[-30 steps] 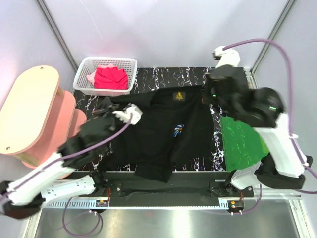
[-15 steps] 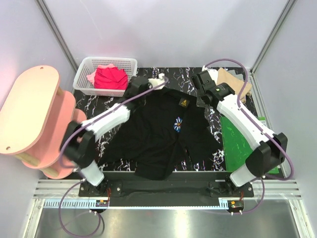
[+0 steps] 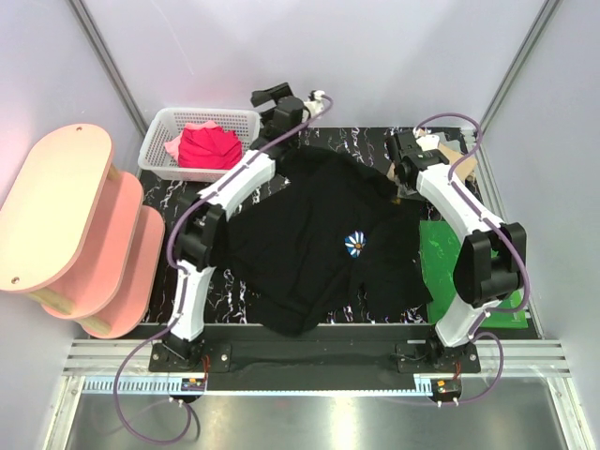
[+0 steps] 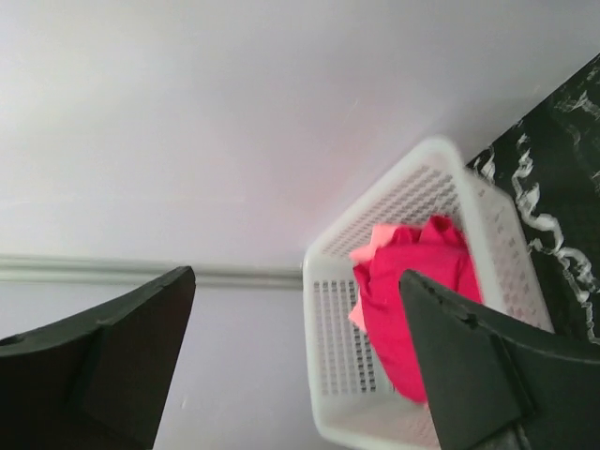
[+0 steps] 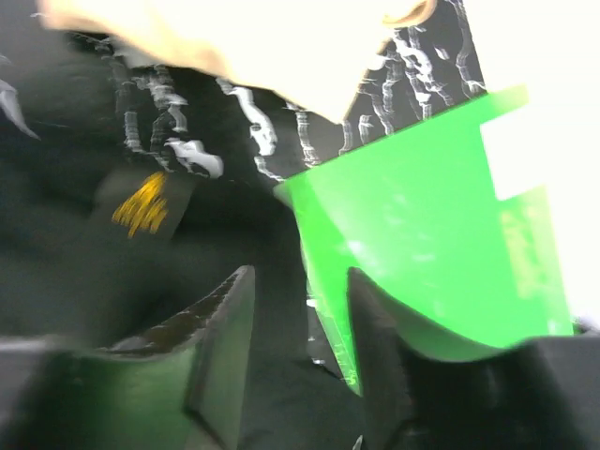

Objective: Fold and stack the t-shirts
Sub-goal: Flatten out the tshirt

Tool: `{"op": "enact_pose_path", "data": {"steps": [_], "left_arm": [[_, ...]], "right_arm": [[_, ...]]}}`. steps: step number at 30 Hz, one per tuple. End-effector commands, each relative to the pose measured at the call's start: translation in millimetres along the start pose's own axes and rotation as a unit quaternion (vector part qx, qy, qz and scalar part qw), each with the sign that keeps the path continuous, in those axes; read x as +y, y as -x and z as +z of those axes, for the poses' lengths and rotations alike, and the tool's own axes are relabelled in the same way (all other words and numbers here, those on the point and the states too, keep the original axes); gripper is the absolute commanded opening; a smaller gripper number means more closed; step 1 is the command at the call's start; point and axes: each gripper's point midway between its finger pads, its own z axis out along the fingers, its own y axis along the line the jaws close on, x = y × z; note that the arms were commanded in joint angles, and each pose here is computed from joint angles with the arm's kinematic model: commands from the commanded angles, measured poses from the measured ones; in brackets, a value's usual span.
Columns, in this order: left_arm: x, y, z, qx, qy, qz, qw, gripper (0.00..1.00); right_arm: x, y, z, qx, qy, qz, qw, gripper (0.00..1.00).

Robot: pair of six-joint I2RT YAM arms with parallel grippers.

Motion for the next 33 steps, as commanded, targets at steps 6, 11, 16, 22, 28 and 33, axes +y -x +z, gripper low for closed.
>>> {"op": "enact_pose_path", "data": {"steps": [6,11,16,22,28,33], "left_arm": [[31,-39,-186,-0.044,-0.169,-0.032,0.984,0.99],[-63,-77,-291,-0.078,-0.344,0.036,0.935,0.99],[-114,-108,-307,-0.040,-0.416,0.055,0.907,0.99],[-154,-114,-304,0.008,-0.457,0.064,0.887,0.92],[-176,-124,-294,0.058,-0.471,0.051,0.879,0.88],[-187,-153,-283,0.107,-0.465,0.047,0.878,0.86]], "right_arm": [[-20,40,-63,-0.067,0.022,0.024,0.997,0.66],[29,16,-103,-0.048,0.148,0.008,0.988,0.59],[110,-50,-89,0.031,0.229,-0.069,0.970,0.56],[157,-47,-58,0.045,0.240,-0.094,0.965,0.57],[209,-7,-37,0.037,0.270,-0.080,0.959,0.54],[211,13,9,0.051,0.257,-0.050,0.964,0.47]]}}
